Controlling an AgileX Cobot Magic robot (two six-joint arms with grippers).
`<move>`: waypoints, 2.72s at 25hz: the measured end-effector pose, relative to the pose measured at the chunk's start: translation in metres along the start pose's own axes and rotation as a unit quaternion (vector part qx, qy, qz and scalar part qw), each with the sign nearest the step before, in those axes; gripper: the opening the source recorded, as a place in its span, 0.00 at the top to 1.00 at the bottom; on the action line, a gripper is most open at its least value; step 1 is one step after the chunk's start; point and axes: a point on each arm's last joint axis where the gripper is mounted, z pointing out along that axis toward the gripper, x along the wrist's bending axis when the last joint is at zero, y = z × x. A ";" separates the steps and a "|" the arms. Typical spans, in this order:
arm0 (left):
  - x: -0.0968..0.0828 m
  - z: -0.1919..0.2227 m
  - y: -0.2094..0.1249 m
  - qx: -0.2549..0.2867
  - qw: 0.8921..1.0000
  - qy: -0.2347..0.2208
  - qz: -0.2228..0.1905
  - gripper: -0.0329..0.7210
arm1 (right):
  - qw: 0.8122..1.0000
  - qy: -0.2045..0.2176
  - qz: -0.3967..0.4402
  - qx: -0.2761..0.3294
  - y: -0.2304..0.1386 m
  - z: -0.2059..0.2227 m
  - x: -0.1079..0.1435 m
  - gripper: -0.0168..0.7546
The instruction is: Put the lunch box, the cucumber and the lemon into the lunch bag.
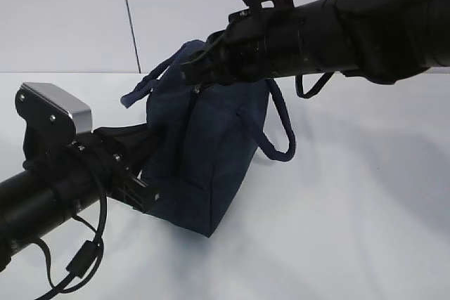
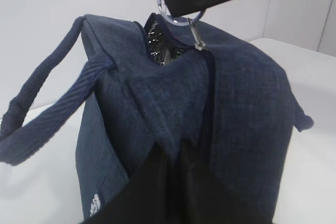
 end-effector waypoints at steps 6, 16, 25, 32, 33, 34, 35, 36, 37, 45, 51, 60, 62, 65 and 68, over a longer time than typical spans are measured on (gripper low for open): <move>0.000 0.000 0.000 0.000 1.000 -0.001 0.001 0.95 | 0.999 -0.027 -0.025 -0.009 0.001 0.001 -0.004 1.00; -0.001 0.000 -0.001 0.003 1.000 -0.007 0.003 0.95 | 0.995 -0.076 -0.057 -0.020 0.005 0.014 -0.018 1.00; -0.001 -0.012 -0.009 0.017 1.000 -0.008 0.004 0.95 | 0.988 -0.119 -0.090 -0.032 0.015 0.032 -0.035 1.00; -0.003 -0.013 -0.010 0.019 1.000 -0.016 0.008 0.95 | 0.987 -0.134 -0.085 -0.033 0.018 0.049 -0.053 1.00; -0.003 -0.013 -0.010 0.019 1.000 -0.016 0.008 0.95 | 0.987 -0.136 -0.083 -0.032 0.017 0.052 -0.056 1.00; -0.003 -0.013 -0.010 0.019 1.000 -0.016 0.008 0.95 | 0.987 -0.137 -0.082 -0.033 0.018 0.055 -0.058 1.00; -0.003 -0.013 -0.010 0.019 1.000 -0.016 0.008 0.95 | 0.986 -0.140 -0.081 -0.033 0.018 0.058 -0.061 1.00; -0.003 -0.013 -0.010 0.019 1.000 -0.017 0.008 0.95 | 0.986 -0.142 -0.079 -0.032 0.017 0.061 -0.064 1.00; -0.003 -0.013 -0.010 0.019 1.000 -0.017 0.008 0.95 | 0.986 -0.145 -0.077 -0.032 0.017 0.064 -0.068 1.00; -0.003 -0.016 -0.013 0.023 1.000 -0.018 0.003 0.95 | 0.986 -0.148 -0.067 -0.026 0.013 0.086 -0.093 1.00; -0.003 -0.016 -0.013 0.024 1.000 -0.018 -0.002 0.95 | 0.988 -0.149 -0.046 -0.012 0.000 0.099 -0.111 1.00; -0.003 -0.017 -0.013 0.025 0.999 -0.018 -0.009 0.95 | 0.991 -0.135 0.008 0.003 -0.017 0.106 -0.134 1.00; -0.003 -0.019 -0.015 0.029 0.999 -0.016 -0.011 0.95 | 0.991 -0.132 0.023 0.003 -0.018 0.105 -0.140 1.00; -0.001 -0.024 -0.018 0.032 0.999 -0.007 -0.015 0.95 | 0.992 -0.123 0.033 0.003 -0.019 0.102 -0.145 1.00; 0.000 -0.029 -0.022 0.039 0.999 -0.002 -0.019 0.95 | 0.993 -0.115 0.038 0.007 -0.022 0.103 -0.147 1.00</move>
